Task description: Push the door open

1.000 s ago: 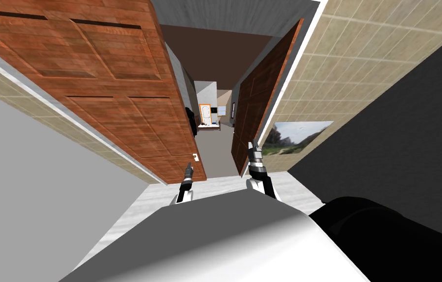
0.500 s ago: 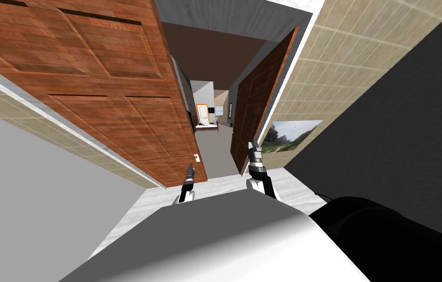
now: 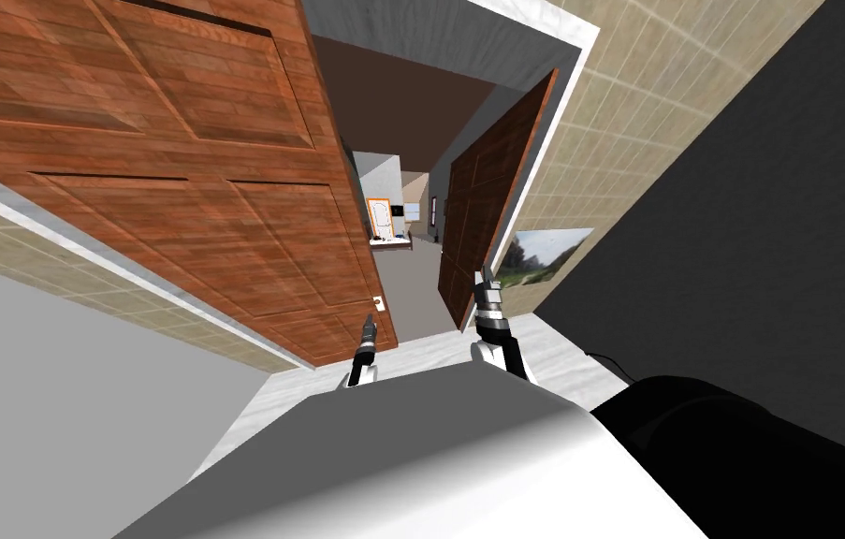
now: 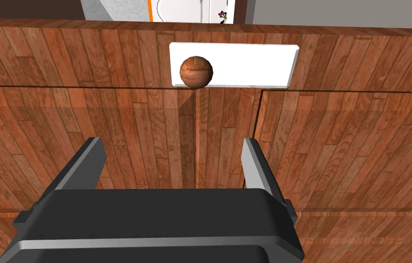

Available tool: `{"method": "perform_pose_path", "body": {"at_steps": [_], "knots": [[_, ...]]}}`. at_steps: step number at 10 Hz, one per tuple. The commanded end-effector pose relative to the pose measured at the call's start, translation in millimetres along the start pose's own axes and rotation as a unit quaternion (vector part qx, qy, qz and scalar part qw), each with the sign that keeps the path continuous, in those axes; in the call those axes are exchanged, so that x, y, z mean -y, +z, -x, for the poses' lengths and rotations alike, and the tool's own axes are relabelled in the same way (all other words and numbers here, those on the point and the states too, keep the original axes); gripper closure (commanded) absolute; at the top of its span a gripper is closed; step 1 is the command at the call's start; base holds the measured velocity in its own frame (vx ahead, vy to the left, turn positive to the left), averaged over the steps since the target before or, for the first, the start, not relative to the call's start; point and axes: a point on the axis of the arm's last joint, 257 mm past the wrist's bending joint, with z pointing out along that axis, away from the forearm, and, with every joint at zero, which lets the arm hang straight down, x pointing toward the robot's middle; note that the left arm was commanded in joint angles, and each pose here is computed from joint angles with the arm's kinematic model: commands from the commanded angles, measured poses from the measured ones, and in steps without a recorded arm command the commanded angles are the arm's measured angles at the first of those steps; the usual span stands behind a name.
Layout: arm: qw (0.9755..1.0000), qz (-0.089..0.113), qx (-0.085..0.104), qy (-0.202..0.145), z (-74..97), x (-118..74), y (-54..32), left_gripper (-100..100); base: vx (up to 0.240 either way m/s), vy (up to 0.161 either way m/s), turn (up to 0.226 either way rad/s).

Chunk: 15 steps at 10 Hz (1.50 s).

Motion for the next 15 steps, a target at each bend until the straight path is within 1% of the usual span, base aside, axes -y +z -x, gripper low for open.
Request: {"method": "perform_pose_path", "body": {"at_steps": [1, 2, 3, 6, 7, 9, 10, 11, 12, 13, 15], "knots": [[1.0, 0.007, -0.001, -0.005, -7.2, -6.8, -2.6, -100, 0.019, 0.112, -0.081], [1.0, 0.005, -0.001, -0.003, -4.6, -4.2, -1.4, -100, 0.008, 0.05, -0.019], [0.9999, 0.003, 0.002, 0.009, 10.1, -4.1, -1.2, -100, 0.109, 0.027, -0.02], [0.9998, 0.002, 0.007, 0.018, 22.7, -4.1, -2.0, -100, 0.188, 0.003, -0.029], [0.9998, 0.002, 0.008, 0.017, 23.6, -4.5, -2.7, -100, 0.223, 0.008, -0.022], [0.9999, 0.003, 0.01, 0.011, 19.7, -5.9, -4.5, -100, 0.181, 0.008, -0.025], [0.9999, 0.003, 0.01, 0.006, 15.6, -6.7, -5.5, -100, 0.186, -0.009, -0.024], [0.9999, 0.004, 0.011, -0.004, 7.2, -8.0, -7.1, -100, 0.171, 0.011, -0.017], [0.9999, 0.004, 0.011, 0.002, 12.2, -7.3, -5.7, -100, 0.063, 0.009, 0.006], [0.9999, 0.004, 0.011, 0.002, 12.2, -7.3, -5.7, 100, -0.013, -0.005, -0.006], [0.9999, 0.004, 0.011, 0.002, 12.2, -7.3, -5.7, 100, -0.018, -0.002, -0.004]]}}
